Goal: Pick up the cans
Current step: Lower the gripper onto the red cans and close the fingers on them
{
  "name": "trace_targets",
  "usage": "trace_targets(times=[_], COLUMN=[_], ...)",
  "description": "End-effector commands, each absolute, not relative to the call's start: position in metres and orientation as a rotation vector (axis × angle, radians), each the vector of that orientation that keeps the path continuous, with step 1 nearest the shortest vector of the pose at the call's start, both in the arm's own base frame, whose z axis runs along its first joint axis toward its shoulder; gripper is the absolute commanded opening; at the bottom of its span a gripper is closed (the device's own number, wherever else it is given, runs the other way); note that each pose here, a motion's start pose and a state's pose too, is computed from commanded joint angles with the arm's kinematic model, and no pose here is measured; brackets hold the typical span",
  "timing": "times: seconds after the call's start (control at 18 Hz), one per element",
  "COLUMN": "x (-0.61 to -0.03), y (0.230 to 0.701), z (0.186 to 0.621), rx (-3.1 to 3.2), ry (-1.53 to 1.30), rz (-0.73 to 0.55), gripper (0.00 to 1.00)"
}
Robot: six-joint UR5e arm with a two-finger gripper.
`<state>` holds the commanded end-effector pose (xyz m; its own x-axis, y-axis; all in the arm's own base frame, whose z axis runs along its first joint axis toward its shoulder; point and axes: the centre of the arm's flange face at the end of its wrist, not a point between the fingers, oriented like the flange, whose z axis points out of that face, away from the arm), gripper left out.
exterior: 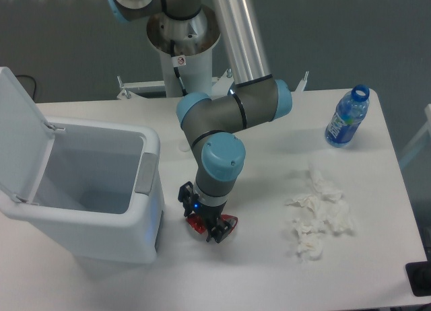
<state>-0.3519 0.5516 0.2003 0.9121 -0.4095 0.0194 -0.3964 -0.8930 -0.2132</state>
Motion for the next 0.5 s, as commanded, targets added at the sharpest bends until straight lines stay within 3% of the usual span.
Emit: trace_targets(times=[0.28, 0.39, 0.5], x=[-0.3528, -0.3527, -0.353], y=[0.551, 0.5508, 0.5507], z=[0.1993, 0.2002, 0.2003], rx=[-2.873, -2.873, -2.875], ry=[0.607, 0.607, 0.608], rz=[-0.095, -0.095, -0.091], gripper=[0.78, 0.7, 0.7])
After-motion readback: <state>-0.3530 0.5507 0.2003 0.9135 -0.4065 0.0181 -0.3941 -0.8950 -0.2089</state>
